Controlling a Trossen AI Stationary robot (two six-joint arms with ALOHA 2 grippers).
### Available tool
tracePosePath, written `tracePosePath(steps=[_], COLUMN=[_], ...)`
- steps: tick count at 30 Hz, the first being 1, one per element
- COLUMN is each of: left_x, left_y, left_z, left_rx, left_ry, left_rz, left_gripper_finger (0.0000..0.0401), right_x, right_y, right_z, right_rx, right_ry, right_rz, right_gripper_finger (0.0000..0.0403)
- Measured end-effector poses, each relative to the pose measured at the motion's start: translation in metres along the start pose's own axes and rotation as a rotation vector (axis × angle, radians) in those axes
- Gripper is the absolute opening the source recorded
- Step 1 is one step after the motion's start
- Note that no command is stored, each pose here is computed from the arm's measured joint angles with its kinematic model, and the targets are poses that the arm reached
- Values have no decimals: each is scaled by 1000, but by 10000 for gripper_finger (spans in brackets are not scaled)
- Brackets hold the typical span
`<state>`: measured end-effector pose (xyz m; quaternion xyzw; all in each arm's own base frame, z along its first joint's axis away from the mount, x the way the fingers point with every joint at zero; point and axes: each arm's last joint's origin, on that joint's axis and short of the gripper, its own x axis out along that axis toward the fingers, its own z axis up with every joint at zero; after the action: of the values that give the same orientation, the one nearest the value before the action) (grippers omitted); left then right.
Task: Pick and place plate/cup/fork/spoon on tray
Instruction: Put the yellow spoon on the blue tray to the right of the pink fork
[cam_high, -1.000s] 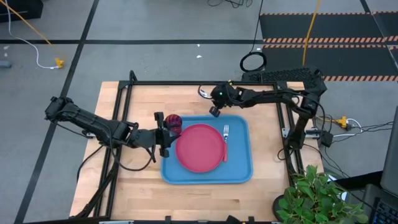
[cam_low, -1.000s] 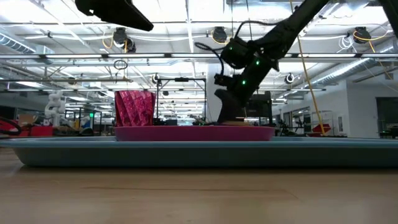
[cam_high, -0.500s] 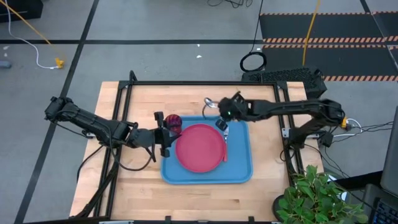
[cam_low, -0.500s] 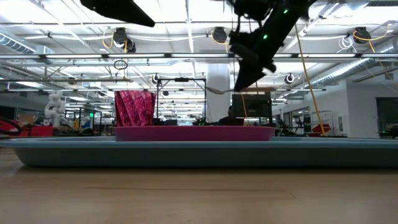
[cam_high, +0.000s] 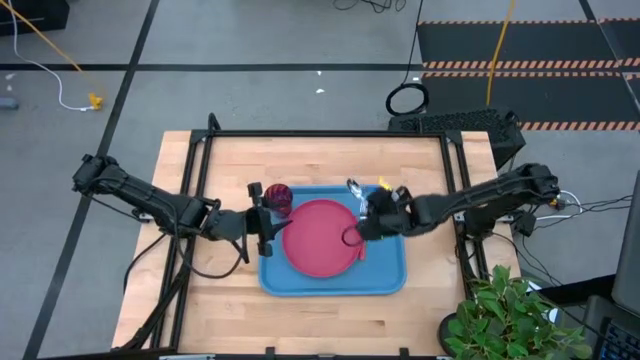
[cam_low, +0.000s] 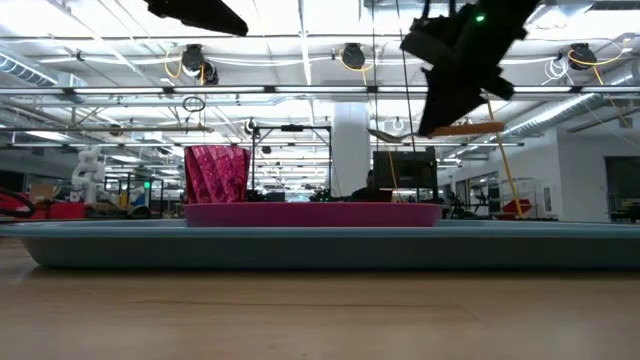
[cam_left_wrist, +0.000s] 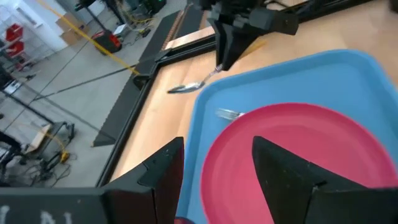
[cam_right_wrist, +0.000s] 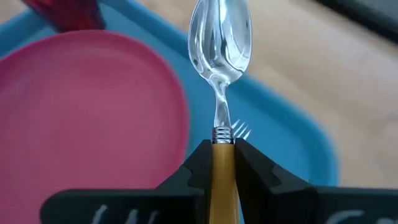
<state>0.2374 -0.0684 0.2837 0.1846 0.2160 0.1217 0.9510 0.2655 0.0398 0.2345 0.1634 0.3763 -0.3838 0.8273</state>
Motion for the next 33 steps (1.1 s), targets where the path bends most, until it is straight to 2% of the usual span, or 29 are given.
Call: tracePosePath(steps=[8,14,22,27,33], left_x=[-12,-21,-33,-41,-49], left_y=[-17,-27,-41,-49,-57], left_z=[3,5,5,2,0], left_rx=[20,-16,-67,-102,-136], left_ry=[-37,-60,-65,-50,-35], left_rz=[-71,-121,-187,-228,-268], left_gripper_finger=[193,193,193,193,193], right_x=[0,4,15,25,40], right_y=[20,28,28,23,27], right_z=[-51,-71,-81,-92,-106], right_rx=[184,234,246,282,333], right_ry=[-49,-39,-66,-44,14], right_rz=[85,87,-1,-107,-167], right_gripper_finger=[32,32,32,32,32])
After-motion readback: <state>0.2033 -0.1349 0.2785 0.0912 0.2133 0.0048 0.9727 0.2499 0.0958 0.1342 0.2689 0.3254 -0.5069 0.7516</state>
